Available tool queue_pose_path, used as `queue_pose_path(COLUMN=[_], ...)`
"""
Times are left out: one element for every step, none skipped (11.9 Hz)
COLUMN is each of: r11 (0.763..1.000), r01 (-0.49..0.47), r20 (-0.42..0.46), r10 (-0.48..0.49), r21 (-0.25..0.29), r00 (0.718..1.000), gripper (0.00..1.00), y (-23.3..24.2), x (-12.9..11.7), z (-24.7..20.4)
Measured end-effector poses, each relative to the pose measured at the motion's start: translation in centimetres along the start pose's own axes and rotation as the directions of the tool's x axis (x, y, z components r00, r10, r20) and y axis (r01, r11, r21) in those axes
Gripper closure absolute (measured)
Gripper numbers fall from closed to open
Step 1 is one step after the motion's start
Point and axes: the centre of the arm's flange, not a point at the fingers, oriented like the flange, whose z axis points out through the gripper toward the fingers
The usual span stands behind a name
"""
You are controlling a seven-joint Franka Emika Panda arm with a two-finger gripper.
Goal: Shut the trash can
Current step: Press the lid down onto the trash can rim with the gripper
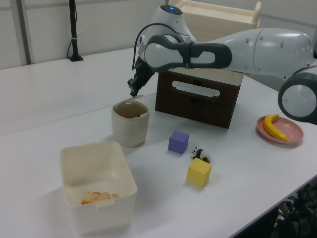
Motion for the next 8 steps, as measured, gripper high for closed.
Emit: queue_pose_path(r11=[1.000,1.000,1.000,1.000,1.000,1.000,1.000,1.000], r01=[0.001,0.001,0.002,0.003,0.005,0.008,0.011,0.013], r20=[0.009,0.015,0.019,0.022,0.025,0.031,0.041,0.055], r10=[-0.001,-0.001,-0.002,-0.003,-0.005,-0.008,-0.012,-0.013], r21=[0.002,0.003,0.003,0.004,0.004,0.006,0.008,0.012], r00=[1.000,1.000,1.000,1.000,1.000,0.999,0.999,0.998], gripper=[0.99,0.99,0.99,0.99,0.99,0.99,0.99,0.99], y=[-0.1,-0.2,-0.2,-0.4,-0.5,-0.8,-1.1,-1.3], x=[-0.2,-0.4,-0.6,-0.7,-0.8,-1.0,-1.2,-1.5], z=[0.2,0.4,0.5,0.5,0.5,0.5,0.6,0.7])
